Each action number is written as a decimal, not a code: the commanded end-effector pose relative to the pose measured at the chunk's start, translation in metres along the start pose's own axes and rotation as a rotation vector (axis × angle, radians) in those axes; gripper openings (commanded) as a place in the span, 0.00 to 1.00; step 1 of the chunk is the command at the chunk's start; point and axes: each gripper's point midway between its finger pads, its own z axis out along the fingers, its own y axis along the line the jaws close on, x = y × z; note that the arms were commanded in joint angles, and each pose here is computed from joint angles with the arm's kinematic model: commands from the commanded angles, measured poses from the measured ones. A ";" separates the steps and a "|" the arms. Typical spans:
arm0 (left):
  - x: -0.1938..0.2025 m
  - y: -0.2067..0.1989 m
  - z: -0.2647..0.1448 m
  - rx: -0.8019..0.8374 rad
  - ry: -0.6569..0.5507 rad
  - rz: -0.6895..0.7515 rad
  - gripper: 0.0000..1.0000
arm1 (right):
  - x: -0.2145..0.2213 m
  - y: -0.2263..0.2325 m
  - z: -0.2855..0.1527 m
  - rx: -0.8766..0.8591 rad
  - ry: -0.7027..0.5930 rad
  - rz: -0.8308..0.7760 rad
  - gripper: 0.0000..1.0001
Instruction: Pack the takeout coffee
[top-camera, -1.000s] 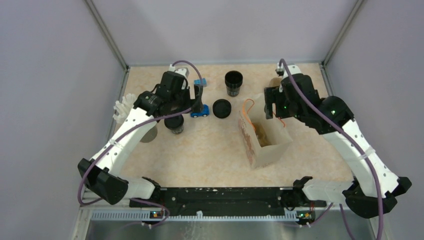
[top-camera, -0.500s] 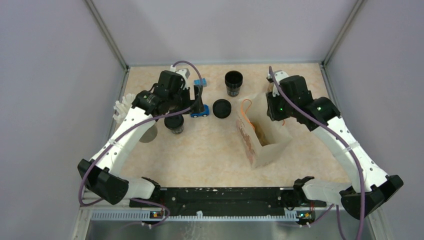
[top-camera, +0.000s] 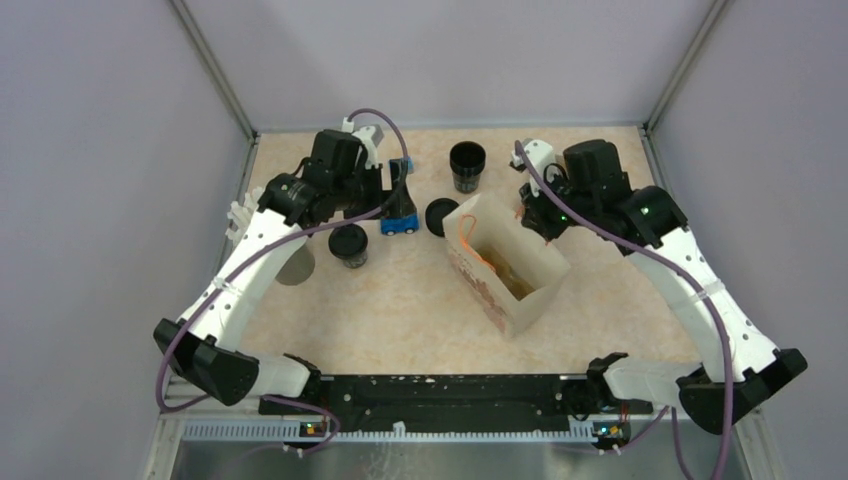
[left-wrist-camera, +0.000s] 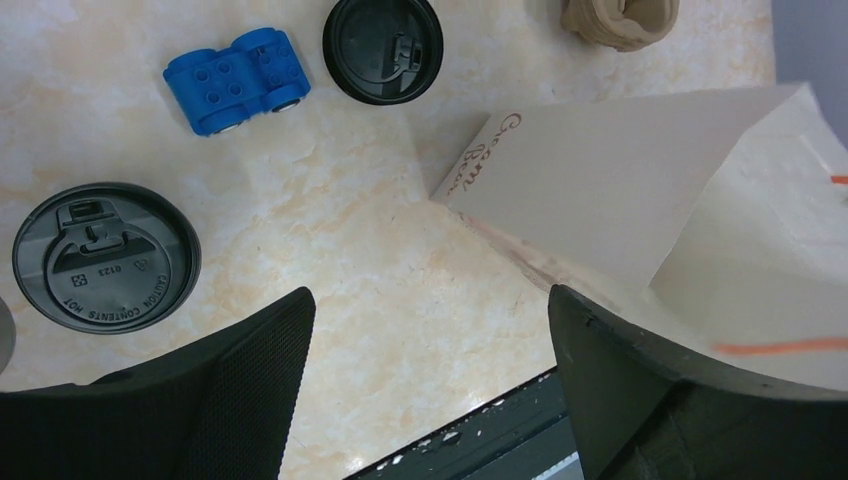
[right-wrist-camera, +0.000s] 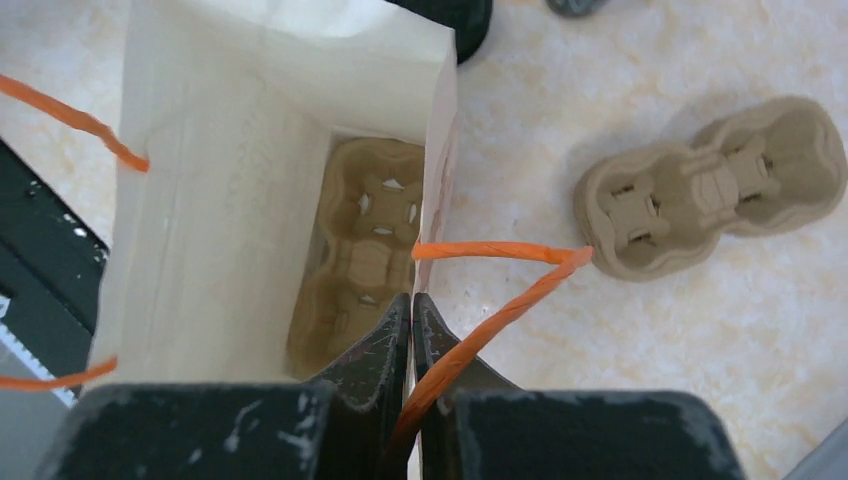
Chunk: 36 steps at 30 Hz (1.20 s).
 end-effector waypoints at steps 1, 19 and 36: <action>-0.018 -0.009 -0.004 0.023 -0.039 -0.015 0.91 | -0.038 0.016 0.002 -0.150 -0.097 -0.141 0.01; -0.002 0.015 -0.001 -0.052 0.019 -0.049 0.92 | -0.062 0.022 0.044 -0.211 -0.150 -0.358 0.00; 0.011 0.118 0.022 -0.490 0.113 -0.004 0.99 | -0.103 -0.014 -0.029 0.109 -0.377 -0.004 0.77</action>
